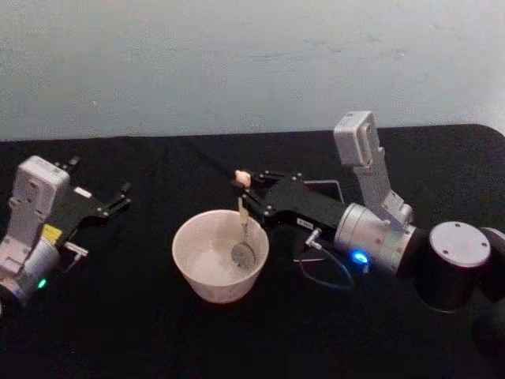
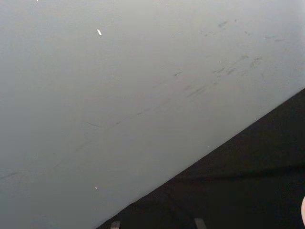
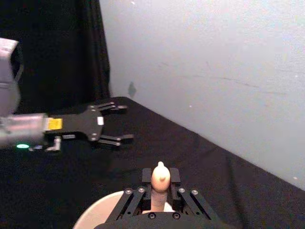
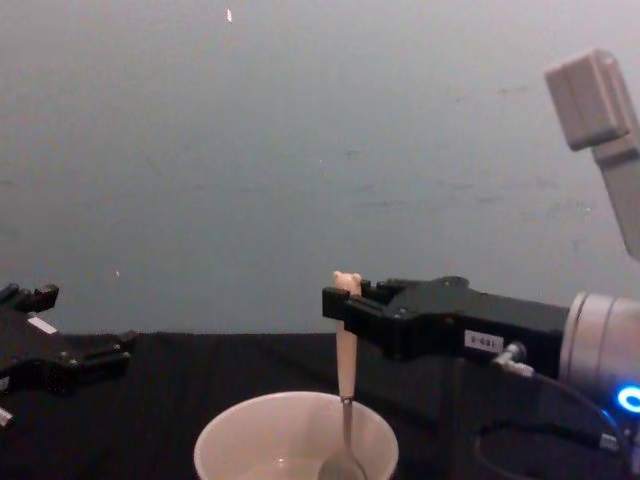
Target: Pick up the stirring spoon with one hand, stir inside the cup, then place it back in its original position.
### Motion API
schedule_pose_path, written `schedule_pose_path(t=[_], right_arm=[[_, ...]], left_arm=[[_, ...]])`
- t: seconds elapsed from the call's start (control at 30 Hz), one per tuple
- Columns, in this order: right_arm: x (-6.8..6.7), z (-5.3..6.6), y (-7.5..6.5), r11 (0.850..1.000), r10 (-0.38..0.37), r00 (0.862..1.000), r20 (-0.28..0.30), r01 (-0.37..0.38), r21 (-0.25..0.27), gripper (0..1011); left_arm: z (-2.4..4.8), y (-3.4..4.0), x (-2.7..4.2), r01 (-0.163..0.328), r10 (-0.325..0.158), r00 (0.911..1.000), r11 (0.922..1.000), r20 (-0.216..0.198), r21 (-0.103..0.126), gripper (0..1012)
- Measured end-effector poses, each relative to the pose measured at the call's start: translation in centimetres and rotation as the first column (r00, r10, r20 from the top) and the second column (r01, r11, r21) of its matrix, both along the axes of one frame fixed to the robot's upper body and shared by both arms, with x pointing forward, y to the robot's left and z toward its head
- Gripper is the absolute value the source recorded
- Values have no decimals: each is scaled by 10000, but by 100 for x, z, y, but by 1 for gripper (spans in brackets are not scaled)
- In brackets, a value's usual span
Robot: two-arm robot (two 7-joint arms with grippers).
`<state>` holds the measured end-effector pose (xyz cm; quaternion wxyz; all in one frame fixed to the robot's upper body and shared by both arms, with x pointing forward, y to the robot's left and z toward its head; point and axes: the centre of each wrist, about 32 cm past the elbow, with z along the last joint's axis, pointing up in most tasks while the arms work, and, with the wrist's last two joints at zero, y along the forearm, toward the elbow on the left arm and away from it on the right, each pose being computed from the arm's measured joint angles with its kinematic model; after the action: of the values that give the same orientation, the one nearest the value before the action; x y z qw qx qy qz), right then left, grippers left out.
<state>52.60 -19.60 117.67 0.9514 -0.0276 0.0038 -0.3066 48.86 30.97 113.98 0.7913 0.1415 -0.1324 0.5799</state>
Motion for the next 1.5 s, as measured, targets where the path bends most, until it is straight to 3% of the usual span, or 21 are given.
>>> schedule_pose_path(t=[0.3, 0.6, 0.87, 1.03, 1.27, 1.5], right_arm=[[-147, 2, 23, 9981, 600, 9979, -236, -595, 185, 214], [-145, -14, 182, 9951, 968, 9947, -340, -961, 213, 214], [-45, -42, 332, 9943, 1066, 9935, -409, -1063, 112, 214], [97, -40, 384, 9971, 755, 9965, -372, -752, 86, 214], [231, -38, 334, 9998, 173, 9994, -289, -173, 20, 214], [264, -36, 234, 9999, -159, 9996, -251, 158, -30, 214]], left_arm=[[0, 0, 0, 0, 0, 10000, 10000, 0, 0, 1001], [0, 0, 0, 0, 0, 10000, 10000, 1, -1, 1001], [0, 0, 0, 0, 0, 10000, 10000, 1, 0, 1001], [0, 0, 0, 0, 0, 10000, 10000, 0, 0, 1001], [0, 0, 0, 0, 0, 10000, 10000, 0, 0, 1001], [0, 0, 0, 1, -1, 10000, 10000, 0, 0, 1002]])
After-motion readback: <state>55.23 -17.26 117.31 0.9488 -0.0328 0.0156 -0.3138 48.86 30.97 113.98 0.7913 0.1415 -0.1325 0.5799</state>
